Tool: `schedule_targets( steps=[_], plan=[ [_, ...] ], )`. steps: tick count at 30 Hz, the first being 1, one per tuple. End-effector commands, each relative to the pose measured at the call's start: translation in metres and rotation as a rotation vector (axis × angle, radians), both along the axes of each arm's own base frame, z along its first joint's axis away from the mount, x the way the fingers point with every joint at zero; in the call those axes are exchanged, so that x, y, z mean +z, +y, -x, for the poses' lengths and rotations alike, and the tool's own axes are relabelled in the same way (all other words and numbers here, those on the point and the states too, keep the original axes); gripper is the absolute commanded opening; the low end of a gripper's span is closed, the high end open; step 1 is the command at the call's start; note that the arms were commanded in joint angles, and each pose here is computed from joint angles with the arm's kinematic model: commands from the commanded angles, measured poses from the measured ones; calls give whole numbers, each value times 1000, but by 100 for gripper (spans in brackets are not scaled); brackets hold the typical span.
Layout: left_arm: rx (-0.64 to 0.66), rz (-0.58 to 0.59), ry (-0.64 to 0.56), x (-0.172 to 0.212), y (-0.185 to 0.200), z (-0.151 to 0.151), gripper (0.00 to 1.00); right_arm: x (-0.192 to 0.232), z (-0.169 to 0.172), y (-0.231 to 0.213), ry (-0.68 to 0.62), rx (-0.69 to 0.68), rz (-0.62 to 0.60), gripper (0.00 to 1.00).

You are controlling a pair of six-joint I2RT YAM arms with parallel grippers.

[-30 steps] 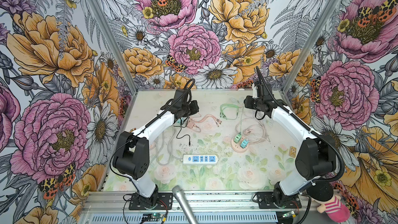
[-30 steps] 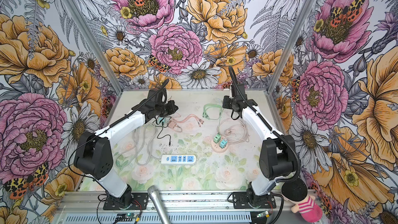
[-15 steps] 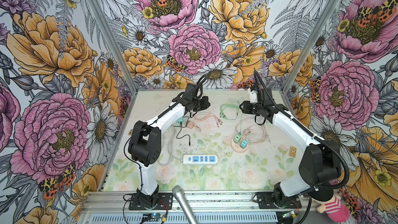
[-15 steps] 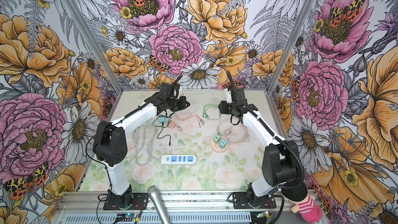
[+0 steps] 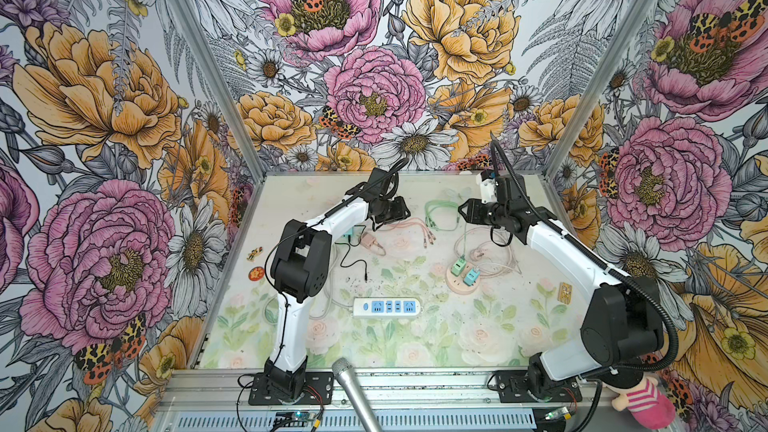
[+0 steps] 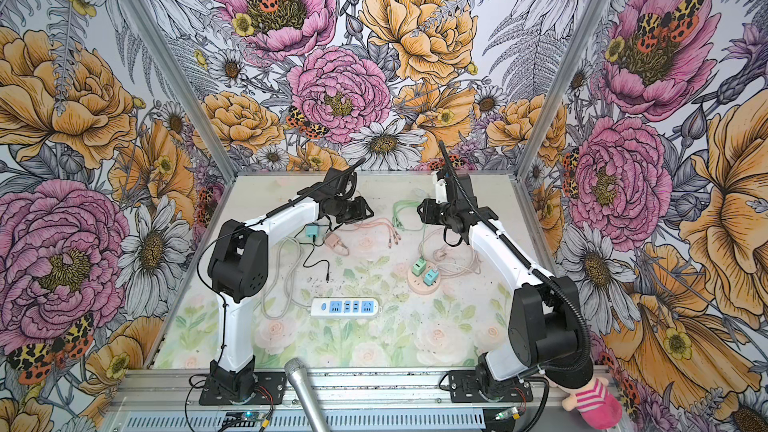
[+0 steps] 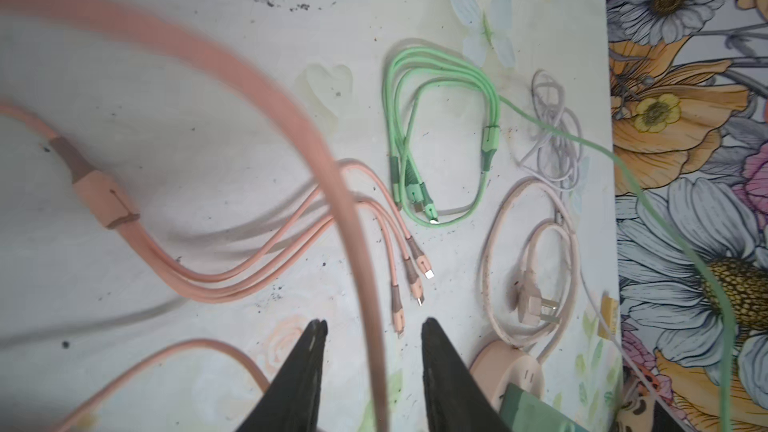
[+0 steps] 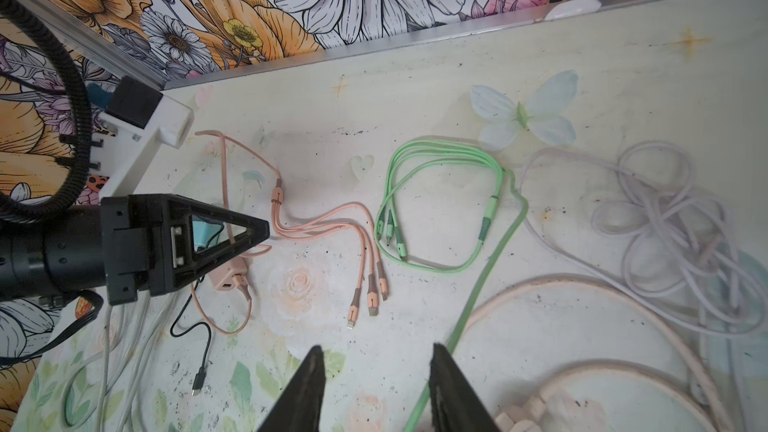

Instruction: Insert the plug

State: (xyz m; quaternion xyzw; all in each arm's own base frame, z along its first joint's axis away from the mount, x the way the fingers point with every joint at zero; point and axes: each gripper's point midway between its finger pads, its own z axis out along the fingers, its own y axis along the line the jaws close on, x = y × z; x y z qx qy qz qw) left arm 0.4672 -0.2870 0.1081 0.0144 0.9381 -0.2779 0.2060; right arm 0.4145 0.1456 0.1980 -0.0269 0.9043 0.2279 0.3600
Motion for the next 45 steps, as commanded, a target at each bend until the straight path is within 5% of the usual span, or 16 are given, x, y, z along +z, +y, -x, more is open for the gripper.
schedule_targets(
  steps=[1, 7, 16, 24, 41, 45],
  plan=[
    [28, -104, -63, 26, 30, 1, 44, 23, 0, 8, -69, 18, -39, 43],
    [45, -104, -67, 44, 57, 27, 44, 23, 0, 16, -68, 30, -54, 42],
    [154, -188, 40, 15, 99, 67, 30, 28, 4, 35, -70, 62, -87, 41],
    [242, -201, 127, -7, 121, 89, 31, 29, 15, 63, -69, 138, -94, 40],
    [306, -180, 223, -64, 118, 69, 32, 30, 29, 82, -71, 197, -95, 41],
    [295, -171, 230, -68, 107, 64, 15, 28, 30, 81, -71, 196, -91, 41]
  ],
)
